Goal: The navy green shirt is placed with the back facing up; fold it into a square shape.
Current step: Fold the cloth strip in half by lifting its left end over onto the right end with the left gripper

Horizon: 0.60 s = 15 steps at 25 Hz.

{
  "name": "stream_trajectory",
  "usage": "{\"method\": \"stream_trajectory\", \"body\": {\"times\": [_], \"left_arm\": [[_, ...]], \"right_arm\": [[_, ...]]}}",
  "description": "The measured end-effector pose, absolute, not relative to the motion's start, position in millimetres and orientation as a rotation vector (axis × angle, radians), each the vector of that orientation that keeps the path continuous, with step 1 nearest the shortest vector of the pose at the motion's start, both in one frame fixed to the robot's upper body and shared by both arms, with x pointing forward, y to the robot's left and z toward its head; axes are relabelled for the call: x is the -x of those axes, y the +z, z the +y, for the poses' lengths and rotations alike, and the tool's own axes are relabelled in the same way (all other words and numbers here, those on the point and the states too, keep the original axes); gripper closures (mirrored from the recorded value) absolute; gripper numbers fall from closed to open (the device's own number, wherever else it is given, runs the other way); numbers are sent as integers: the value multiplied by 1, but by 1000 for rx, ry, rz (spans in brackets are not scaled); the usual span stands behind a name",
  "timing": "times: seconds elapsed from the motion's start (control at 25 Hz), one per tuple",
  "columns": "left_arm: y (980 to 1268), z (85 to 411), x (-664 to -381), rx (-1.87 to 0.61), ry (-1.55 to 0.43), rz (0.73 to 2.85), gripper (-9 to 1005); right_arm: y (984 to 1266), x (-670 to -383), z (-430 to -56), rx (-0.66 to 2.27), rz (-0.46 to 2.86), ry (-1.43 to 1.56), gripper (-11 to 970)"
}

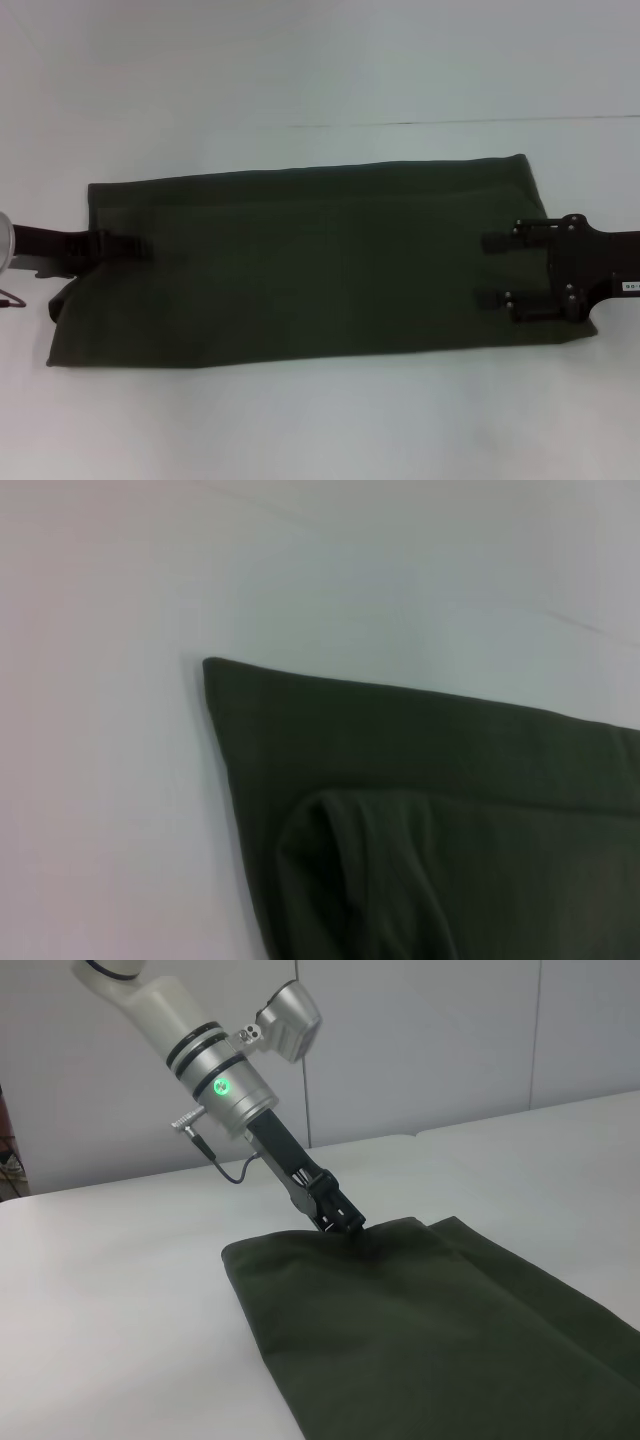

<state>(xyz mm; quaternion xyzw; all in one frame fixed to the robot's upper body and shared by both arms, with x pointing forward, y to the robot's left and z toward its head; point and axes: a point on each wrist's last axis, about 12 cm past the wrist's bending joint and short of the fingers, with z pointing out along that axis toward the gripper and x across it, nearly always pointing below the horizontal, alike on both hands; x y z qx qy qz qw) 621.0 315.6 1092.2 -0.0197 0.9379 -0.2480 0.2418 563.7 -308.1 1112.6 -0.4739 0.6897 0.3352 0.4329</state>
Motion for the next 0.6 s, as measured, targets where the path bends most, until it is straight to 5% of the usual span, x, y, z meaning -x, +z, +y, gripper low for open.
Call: {"method": "stream_trajectory", "body": {"times": [0.6], "left_arm": [[1128,349,-626,85,-651,2499,117]], "right_arm": [[1114,-565,-310,1178,1718,825,193]]}}
